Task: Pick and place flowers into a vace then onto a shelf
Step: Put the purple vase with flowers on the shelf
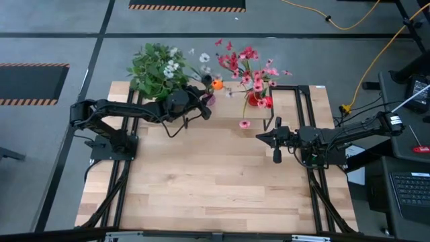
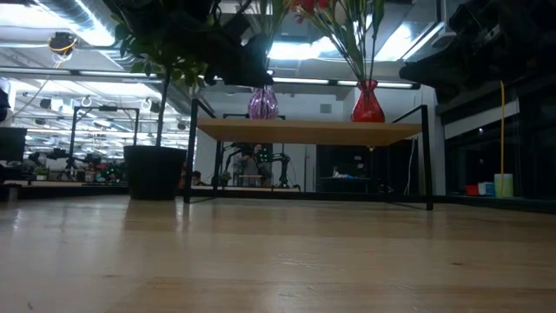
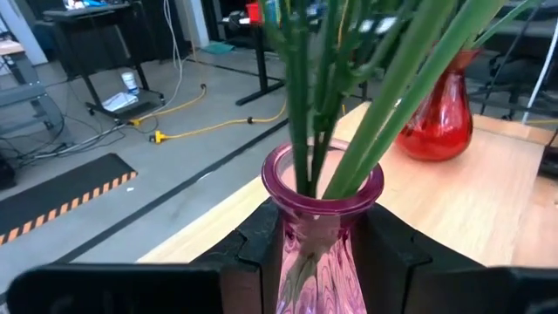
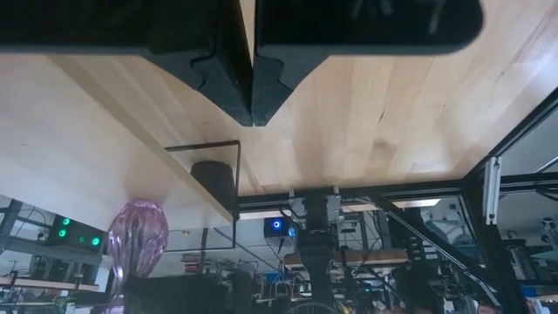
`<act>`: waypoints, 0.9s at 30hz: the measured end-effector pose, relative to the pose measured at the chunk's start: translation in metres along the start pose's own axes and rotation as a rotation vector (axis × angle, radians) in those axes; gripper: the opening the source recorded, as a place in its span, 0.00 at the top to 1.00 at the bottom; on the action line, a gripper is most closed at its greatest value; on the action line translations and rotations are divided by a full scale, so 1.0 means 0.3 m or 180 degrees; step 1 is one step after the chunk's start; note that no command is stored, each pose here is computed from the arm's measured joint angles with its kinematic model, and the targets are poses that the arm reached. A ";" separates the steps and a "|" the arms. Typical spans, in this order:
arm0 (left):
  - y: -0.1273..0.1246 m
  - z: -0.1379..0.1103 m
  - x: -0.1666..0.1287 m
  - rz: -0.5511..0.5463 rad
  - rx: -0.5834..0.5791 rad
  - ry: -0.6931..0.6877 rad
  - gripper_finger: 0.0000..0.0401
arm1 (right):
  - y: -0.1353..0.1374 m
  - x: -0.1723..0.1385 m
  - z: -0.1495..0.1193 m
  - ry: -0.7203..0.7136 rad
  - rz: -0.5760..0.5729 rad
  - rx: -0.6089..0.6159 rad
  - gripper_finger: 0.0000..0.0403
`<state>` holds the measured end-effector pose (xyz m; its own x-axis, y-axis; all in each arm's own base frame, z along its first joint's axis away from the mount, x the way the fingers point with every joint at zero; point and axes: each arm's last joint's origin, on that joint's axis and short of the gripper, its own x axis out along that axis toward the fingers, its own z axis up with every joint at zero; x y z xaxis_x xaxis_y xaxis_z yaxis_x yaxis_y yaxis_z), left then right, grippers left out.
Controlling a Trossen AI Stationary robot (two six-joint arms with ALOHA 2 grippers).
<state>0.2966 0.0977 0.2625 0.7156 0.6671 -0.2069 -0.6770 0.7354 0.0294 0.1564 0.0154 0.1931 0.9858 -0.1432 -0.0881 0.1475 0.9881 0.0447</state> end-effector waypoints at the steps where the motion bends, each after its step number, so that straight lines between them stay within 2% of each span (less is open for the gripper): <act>1: 0.001 -0.003 0.000 0.0005 0.0002 0.0027 0.74 | 0.000 0.000 0.000 -0.0004 0.0000 0.0001 0.98; 7: 0.003 -0.007 -0.002 0.0062 -0.0022 0.0082 0.74 | 0.000 0.000 0.000 -0.0005 0.0000 0.0002 0.98; 15: 0.002 -0.012 -0.003 0.0060 0.0014 0.0116 0.63 | 0.000 0.000 0.000 -0.0004 0.0000 0.0002 0.98; 27: 0.001 -0.003 -0.013 0.0033 0.0089 0.0081 0.53 | 0.000 0.000 0.000 -0.0001 0.0001 -0.0001 0.98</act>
<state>0.2935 0.0952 0.2624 0.7037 0.6718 -0.2313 -0.6792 0.7316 0.0589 0.1564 0.0154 0.1931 0.9858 -0.1429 -0.0876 0.1472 0.9881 0.0443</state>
